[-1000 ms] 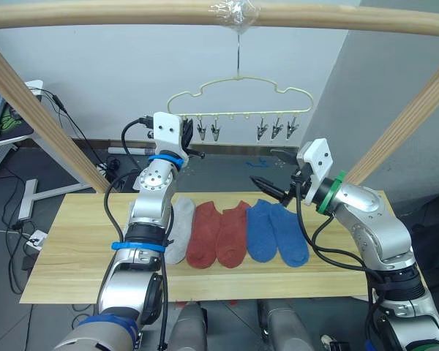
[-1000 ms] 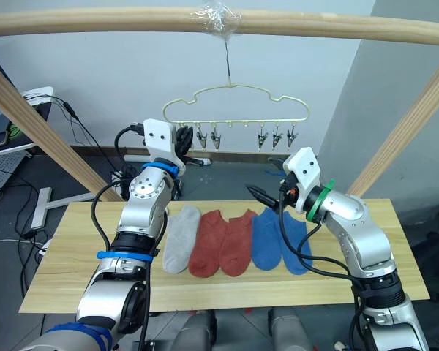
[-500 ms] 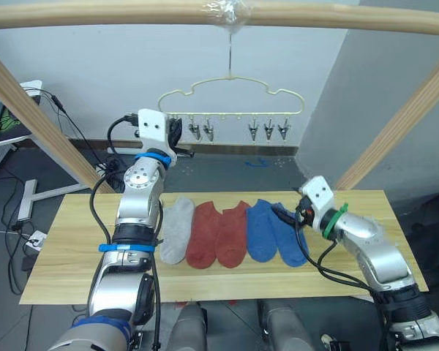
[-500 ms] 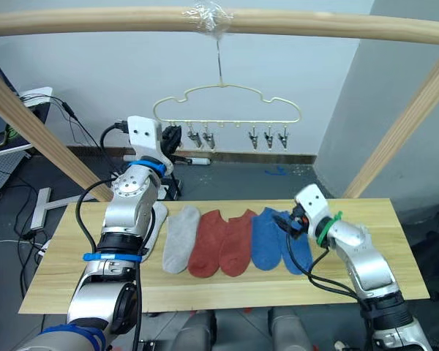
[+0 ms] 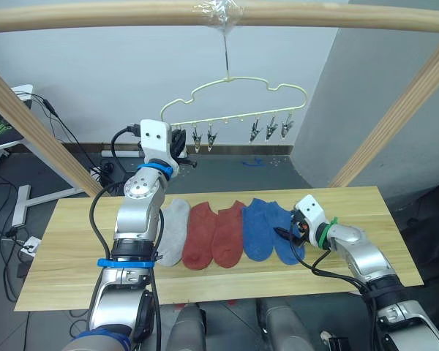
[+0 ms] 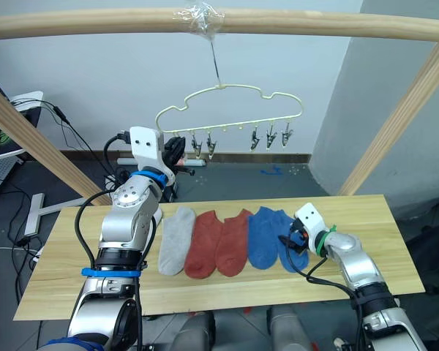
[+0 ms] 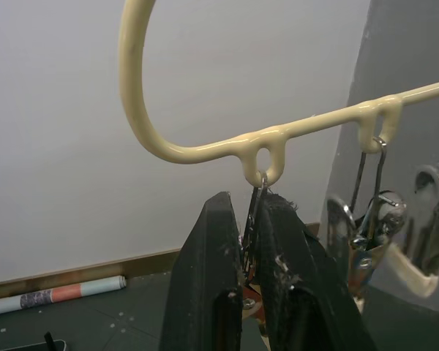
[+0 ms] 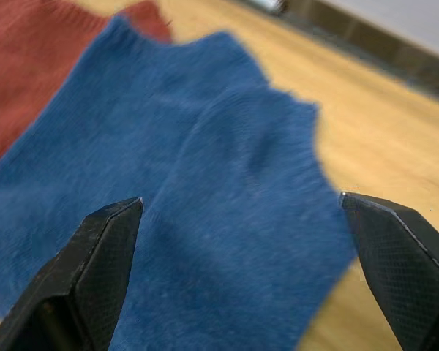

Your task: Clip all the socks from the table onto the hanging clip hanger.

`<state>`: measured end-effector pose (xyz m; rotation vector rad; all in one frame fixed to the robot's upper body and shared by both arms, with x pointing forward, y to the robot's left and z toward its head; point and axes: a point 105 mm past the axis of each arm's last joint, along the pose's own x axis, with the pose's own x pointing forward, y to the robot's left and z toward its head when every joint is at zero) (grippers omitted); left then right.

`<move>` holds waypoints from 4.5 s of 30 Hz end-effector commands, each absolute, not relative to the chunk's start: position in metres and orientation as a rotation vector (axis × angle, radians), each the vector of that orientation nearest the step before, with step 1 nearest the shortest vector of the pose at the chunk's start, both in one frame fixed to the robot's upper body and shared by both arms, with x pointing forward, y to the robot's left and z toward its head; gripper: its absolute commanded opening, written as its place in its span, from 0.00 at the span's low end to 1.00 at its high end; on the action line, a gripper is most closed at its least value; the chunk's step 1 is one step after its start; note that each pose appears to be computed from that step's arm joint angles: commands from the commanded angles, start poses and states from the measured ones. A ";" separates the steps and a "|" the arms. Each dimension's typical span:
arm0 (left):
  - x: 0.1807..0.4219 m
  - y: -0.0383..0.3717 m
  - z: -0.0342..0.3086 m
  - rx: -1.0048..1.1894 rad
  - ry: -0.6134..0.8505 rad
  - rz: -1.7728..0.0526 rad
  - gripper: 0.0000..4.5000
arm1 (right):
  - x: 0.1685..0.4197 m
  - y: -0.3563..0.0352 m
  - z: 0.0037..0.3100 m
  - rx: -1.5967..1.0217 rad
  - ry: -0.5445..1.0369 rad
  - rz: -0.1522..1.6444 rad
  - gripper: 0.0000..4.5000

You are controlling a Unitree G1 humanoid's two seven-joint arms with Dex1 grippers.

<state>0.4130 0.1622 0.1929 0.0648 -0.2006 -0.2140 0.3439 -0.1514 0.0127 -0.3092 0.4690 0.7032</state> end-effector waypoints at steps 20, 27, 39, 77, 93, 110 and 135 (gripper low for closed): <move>0.414 0.167 0.199 0.067 -0.211 -0.207 0.01 | 0.320 -0.186 -0.030 -0.547 0.561 0.746 0.00; 0.408 0.166 0.185 -0.271 -0.006 -0.397 0.01 | 0.306 -0.150 0.050 -0.555 0.250 0.888 0.00; 0.380 0.164 0.211 -0.706 0.169 -0.660 0.01 | 0.310 -0.056 0.110 -0.427 0.041 0.950 0.00; 0.366 0.149 0.211 -0.699 0.179 -0.733 0.01 | 0.318 0.003 0.157 -0.327 -0.075 1.035 0.00; 0.356 0.164 0.215 -0.679 0.146 -0.719 0.84 | 0.325 0.006 0.156 -0.277 -0.059 1.024 0.00; 0.318 0.202 0.214 -0.615 0.150 -0.617 1.00 | 0.342 0.031 0.146 -0.090 0.016 1.027 0.06; 0.331 0.115 0.192 -0.085 -0.077 -0.540 0.68 | 0.312 -0.059 0.164 -0.192 -0.008 0.967 1.00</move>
